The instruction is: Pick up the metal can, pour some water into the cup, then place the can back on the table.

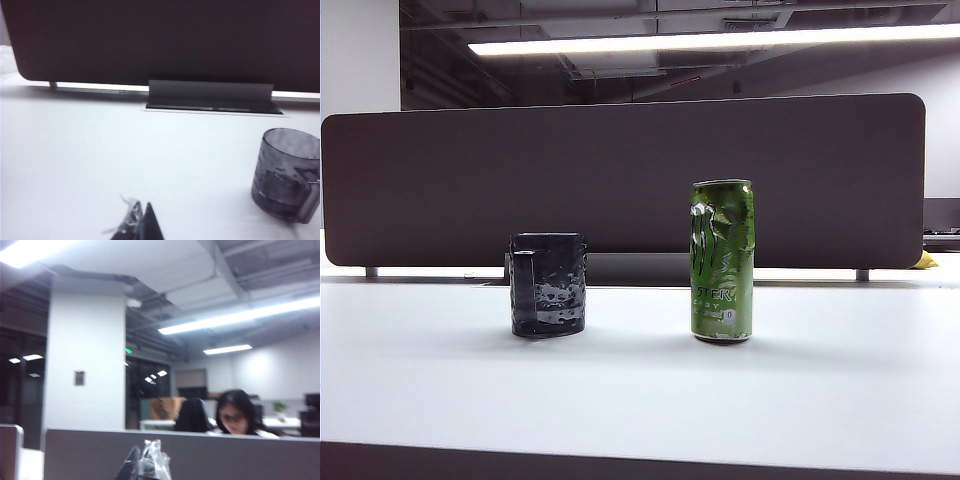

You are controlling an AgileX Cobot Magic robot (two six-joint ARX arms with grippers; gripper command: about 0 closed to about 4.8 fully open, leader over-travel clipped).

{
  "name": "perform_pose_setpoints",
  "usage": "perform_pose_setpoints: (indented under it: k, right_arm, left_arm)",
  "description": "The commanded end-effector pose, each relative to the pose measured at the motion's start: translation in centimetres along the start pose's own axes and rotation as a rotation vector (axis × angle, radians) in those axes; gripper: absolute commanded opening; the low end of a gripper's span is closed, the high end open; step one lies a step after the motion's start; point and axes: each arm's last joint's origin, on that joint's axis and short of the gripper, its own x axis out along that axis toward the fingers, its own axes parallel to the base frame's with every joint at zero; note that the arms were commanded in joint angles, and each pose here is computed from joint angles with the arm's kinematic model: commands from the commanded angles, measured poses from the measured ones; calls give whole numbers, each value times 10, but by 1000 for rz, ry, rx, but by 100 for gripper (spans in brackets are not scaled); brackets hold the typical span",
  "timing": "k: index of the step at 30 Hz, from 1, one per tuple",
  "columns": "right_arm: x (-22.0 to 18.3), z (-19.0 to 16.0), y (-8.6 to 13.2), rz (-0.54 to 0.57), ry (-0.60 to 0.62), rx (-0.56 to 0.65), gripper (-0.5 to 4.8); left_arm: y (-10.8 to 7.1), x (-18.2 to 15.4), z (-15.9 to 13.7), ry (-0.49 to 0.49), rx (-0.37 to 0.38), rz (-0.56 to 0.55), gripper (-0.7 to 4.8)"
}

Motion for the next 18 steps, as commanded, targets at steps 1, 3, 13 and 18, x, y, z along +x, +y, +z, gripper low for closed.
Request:
perform_pose_setpoints:
  k: [1,3,13,18]
  right_arm:
    - [-8,6,-2,-47,78,-17,-6]
    - [-12,10,-3,-63,99,-23,-6]
    - [-16,10,-3,-60,140,-68,13]
    - [-16,6,-4,-69,183,-75,13]
  left_arm:
    - [2,0,1,-11,-1,22,-5]
    - [2,0,1,-11,-1,24,-5]
    - [2,0,1,-5,-1,24,-5]
    - [1,0,-6,65,-5,-3,-5]
